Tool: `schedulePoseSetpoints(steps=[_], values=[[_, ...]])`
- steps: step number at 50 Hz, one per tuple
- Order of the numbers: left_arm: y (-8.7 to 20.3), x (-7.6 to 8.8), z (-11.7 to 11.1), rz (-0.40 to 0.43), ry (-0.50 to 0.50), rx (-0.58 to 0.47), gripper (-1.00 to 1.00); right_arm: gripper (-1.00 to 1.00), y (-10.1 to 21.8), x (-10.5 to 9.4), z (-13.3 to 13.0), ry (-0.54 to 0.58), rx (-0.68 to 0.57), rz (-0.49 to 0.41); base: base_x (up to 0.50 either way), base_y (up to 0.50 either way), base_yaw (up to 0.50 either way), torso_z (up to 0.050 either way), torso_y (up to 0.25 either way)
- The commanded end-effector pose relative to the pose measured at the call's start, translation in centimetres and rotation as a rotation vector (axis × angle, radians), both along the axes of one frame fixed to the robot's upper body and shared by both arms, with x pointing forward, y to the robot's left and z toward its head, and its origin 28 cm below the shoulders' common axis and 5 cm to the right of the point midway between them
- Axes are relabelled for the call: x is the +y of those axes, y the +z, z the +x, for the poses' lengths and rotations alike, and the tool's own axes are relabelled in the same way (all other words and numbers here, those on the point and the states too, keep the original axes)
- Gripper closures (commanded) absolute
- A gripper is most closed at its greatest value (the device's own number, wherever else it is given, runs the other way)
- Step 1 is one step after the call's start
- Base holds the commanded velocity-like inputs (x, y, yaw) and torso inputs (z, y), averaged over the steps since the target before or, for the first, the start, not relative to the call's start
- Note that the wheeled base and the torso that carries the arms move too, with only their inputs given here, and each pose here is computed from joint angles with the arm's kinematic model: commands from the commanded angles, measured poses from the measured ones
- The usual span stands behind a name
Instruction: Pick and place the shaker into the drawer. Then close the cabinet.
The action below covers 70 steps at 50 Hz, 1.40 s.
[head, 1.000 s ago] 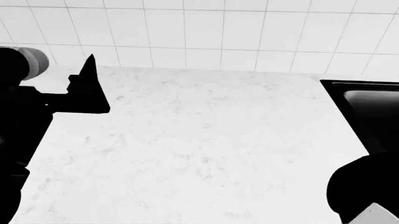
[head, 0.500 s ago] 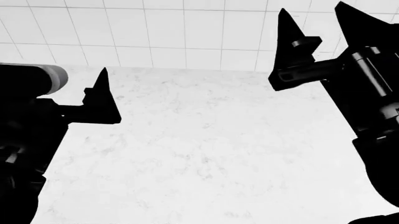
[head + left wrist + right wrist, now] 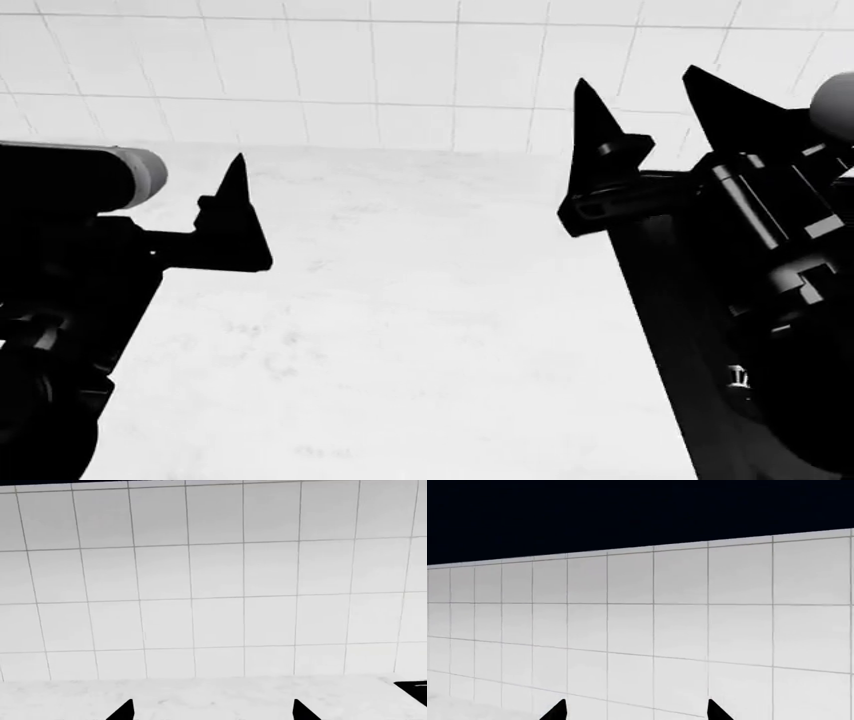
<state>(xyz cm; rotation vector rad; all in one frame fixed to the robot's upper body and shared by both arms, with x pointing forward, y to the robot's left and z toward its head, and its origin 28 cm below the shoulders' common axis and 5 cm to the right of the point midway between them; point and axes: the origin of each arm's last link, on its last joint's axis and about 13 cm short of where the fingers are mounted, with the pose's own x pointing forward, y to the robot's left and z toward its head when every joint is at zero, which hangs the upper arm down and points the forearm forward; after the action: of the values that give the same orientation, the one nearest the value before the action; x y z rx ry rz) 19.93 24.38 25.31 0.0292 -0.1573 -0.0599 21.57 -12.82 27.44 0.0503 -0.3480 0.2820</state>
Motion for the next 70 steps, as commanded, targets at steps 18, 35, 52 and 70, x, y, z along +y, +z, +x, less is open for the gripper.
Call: schedulePoseSetpoints(steps=[18,35,52,70], values=[[-0.5,0.22,-0.13,-0.012,0.008,0.006,-1.0,-1.0,-0.63,0.53,0.02,0.027,0.015,-0.007,-0.03,-0.5,0.0,0.0,0.0],[-0.68,0.08,0.02,-0.014,-0.002,0.014,-1.0,-1.0,-0.68,0.58,0.08,0.034,0.017,-0.004,-0.03,-0.5,0.0,0.0,0.0],[-0.87,0.12,-0.11,-0.019,0.001,0.016,-1.0,-1.0,-0.94,0.71,-0.04,0.032,0.027,-0.004,-0.02,-0.37,0.0,0.0,0.0],[-0.94,0.01,0.05,-0.02,-0.004,0.022,-1.0,-1.0,-1.06,0.74,-0.04,0.045,0.03,-0.001,0.01,-0.32,0.0,0.0,0.0]])
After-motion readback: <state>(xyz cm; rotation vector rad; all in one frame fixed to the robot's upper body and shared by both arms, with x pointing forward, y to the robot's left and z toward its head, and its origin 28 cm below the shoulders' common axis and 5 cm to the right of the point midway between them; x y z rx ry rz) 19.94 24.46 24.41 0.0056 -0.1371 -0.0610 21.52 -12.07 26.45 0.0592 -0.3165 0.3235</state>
